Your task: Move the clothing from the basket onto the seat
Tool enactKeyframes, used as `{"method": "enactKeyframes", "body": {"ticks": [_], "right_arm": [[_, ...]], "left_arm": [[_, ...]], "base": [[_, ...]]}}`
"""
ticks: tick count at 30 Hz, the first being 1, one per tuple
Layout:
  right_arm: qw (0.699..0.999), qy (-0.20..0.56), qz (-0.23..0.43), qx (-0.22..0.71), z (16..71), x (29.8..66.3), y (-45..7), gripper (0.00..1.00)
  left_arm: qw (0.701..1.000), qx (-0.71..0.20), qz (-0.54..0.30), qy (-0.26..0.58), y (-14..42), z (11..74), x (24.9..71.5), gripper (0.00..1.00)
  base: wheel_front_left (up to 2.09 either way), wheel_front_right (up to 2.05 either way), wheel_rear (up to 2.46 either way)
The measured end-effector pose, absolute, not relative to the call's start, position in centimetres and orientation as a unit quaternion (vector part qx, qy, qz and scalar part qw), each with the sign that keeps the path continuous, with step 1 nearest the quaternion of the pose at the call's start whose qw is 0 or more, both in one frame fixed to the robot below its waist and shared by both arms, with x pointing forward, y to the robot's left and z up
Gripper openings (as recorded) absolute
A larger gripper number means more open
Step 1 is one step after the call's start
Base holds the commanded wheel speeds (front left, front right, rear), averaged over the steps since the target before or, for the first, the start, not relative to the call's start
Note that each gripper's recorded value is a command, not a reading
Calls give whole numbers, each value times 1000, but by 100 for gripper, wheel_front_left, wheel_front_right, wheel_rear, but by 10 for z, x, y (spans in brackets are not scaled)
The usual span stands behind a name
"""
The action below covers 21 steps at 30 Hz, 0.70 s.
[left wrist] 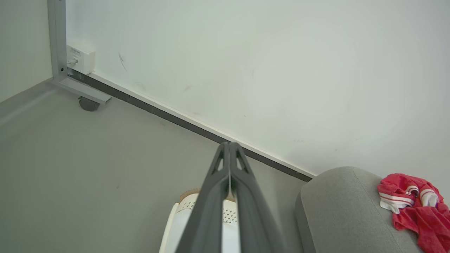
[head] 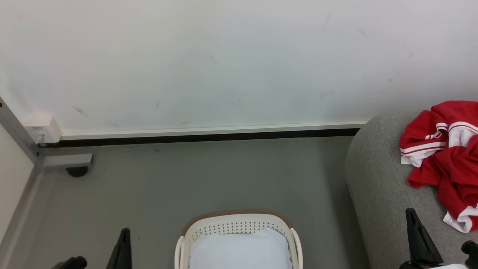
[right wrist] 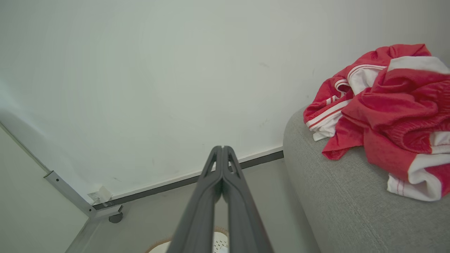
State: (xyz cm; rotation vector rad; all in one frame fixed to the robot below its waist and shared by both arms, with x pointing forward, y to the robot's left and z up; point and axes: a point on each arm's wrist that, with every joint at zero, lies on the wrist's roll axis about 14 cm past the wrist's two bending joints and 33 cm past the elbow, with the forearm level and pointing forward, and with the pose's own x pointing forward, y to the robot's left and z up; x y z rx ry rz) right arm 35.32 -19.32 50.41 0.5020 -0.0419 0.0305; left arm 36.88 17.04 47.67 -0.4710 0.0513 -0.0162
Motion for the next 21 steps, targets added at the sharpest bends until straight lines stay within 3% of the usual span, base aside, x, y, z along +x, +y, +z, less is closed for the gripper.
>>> {"method": "enactKeyframes", "body": {"ticks": [21], "right_arm": [[922,-9,-8,386,502,363,-202,0]], "left_arm": [[924,-380,15,33,180,479,375,0]], "base": [[0,0,0]]}}
